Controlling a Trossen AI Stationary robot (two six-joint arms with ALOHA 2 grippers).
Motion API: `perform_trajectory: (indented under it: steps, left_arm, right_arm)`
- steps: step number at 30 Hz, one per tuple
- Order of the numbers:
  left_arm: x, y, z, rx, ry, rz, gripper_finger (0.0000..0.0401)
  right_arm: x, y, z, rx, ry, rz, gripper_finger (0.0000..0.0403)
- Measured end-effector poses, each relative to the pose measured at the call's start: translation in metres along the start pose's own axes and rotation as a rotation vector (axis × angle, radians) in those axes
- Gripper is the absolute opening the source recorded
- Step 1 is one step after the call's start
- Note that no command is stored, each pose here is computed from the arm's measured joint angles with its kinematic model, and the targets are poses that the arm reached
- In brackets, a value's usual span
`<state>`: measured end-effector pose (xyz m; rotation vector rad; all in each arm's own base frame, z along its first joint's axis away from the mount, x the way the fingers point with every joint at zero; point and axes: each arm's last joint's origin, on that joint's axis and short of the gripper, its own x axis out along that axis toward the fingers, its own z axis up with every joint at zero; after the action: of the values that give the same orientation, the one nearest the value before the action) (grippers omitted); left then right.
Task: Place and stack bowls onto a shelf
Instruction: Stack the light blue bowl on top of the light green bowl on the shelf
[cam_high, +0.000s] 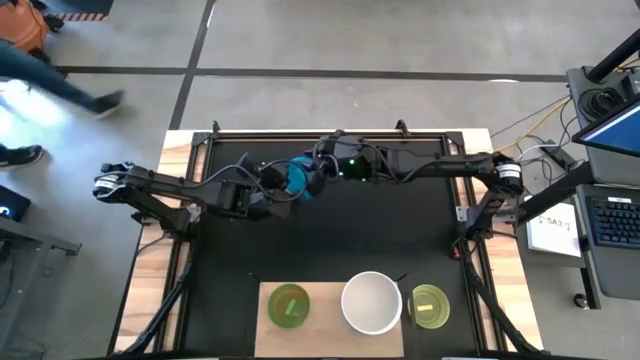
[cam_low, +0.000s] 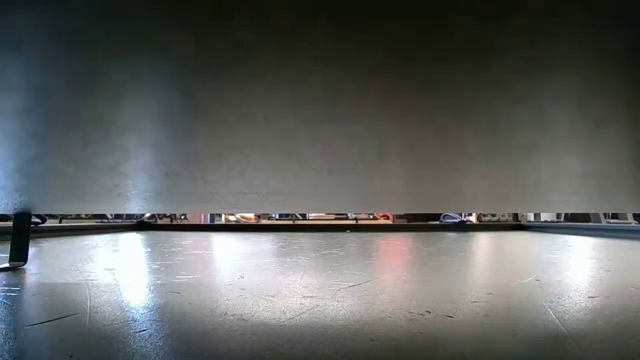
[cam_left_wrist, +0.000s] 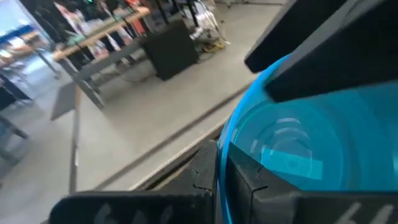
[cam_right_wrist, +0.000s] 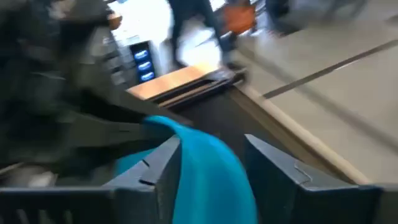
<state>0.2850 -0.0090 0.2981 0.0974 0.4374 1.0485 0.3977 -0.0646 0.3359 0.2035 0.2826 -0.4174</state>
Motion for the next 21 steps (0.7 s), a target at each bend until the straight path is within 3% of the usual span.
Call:
perform_trajectory:
  steps: [4, 9, 13, 21]
  left_arm:
    - [0.000, 0.001, -0.004, -0.003, 0.041, -0.032, 0.0001]
    - [0.000, -0.001, -0.009, 0.011, 0.117, -0.134, 0.0001]
    - [-0.002, -0.005, -0.013, 0.028, 0.225, -0.305, 0.0001]
    - [-0.018, -0.016, -0.016, 0.062, 0.389, -0.719, 0.0000]
  right_arm:
    - [-0.012, -0.003, 0.005, 0.091, 0.102, 0.138, 0.0184]
    - [-0.026, -0.005, 0.004, 0.106, 0.261, 0.295, 0.0195]
    - [-0.039, -0.005, -0.002, 0.108, 0.411, 0.388, 0.0192]
    - [-0.070, -0.002, -0.018, 0.030, 0.683, 0.430, 0.0175]
